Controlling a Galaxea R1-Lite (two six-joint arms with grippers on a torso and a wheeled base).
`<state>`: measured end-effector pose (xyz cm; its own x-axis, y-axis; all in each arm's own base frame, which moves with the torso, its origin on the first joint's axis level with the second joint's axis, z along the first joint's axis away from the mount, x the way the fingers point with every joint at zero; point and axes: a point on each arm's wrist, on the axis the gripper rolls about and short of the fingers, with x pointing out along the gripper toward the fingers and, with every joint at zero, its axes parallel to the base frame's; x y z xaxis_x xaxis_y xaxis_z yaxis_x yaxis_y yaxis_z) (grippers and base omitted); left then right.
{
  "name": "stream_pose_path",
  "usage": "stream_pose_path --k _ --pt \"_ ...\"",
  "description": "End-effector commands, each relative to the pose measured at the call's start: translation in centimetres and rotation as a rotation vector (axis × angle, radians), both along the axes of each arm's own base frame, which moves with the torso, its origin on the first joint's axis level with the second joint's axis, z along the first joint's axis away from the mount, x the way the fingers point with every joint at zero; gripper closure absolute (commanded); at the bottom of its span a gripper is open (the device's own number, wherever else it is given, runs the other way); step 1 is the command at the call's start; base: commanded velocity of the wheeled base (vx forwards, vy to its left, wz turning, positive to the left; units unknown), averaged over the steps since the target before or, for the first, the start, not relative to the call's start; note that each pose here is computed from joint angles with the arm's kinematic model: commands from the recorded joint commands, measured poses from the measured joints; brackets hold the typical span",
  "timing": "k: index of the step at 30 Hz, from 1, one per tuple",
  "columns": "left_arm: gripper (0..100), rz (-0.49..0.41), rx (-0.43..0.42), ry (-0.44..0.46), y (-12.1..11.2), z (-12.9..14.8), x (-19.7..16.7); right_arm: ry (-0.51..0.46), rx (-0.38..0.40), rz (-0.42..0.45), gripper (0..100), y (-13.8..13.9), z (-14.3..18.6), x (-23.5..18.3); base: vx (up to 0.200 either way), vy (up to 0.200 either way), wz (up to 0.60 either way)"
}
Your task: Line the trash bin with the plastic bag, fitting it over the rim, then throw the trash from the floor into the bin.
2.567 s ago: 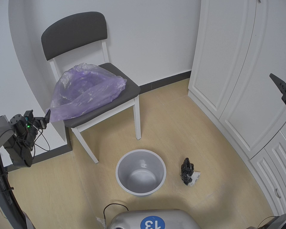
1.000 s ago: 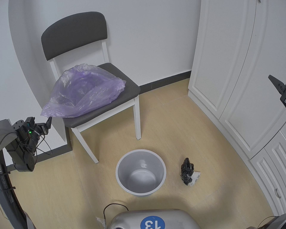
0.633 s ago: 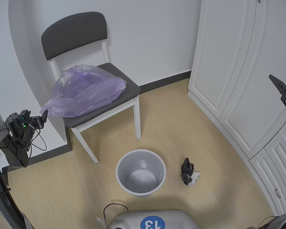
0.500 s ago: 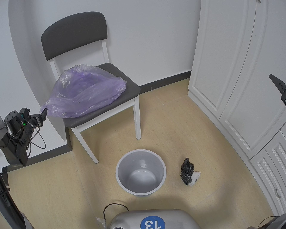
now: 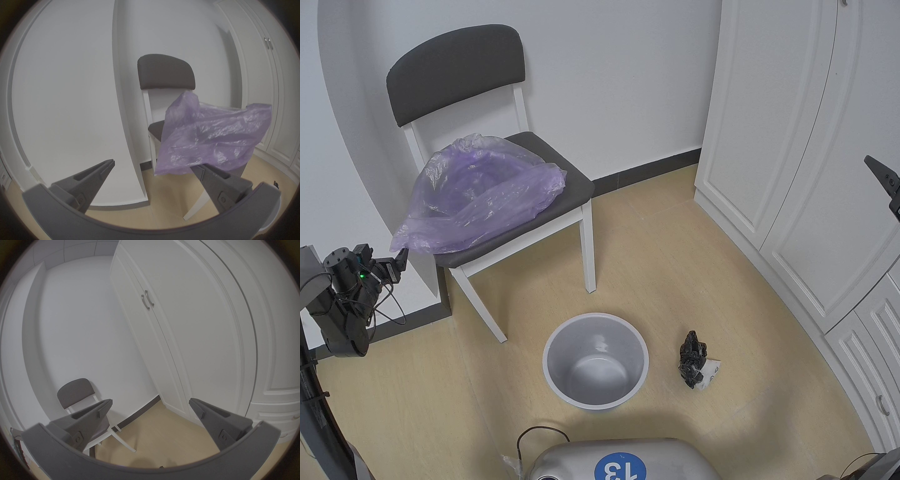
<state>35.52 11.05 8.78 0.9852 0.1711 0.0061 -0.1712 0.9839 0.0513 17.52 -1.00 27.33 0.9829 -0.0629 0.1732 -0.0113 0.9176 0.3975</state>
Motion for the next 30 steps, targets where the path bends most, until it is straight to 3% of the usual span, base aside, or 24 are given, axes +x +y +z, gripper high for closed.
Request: stream_pose_path --k 1,15,24,25,30 --pt "0 -0.015 -0.009 0.023 -0.4 -1.4 1.0 0.002 0.0 -0.002 0 0.0 0.0 0.1 0.0 0.0 0.0" --pt "0 -0.055 0.013 -0.06 -2.6 1.4 1.6 0.004 0.0 -0.005 0 -0.1 -0.1 0.1 0.0 0.0 0.0" --pt "0 -0.075 0.014 -0.061 -3.2 1.4 2.1 0.001 0.001 -0.011 0 -0.2 0.0 0.0 0.0 0.0 0.0" --pt "100 -0.078 0.012 -0.058 -3.3 1.4 2.0 -0.001 0.001 -0.013 0 -0.3 0.0 0.0 0.0 0.0 0.0" --pt "100 -0.081 0.012 -0.06 -3.4 1.4 1.8 -0.001 -0.001 -0.001 0 -0.2 0.0 0.0 0.0 0.0 0.0"
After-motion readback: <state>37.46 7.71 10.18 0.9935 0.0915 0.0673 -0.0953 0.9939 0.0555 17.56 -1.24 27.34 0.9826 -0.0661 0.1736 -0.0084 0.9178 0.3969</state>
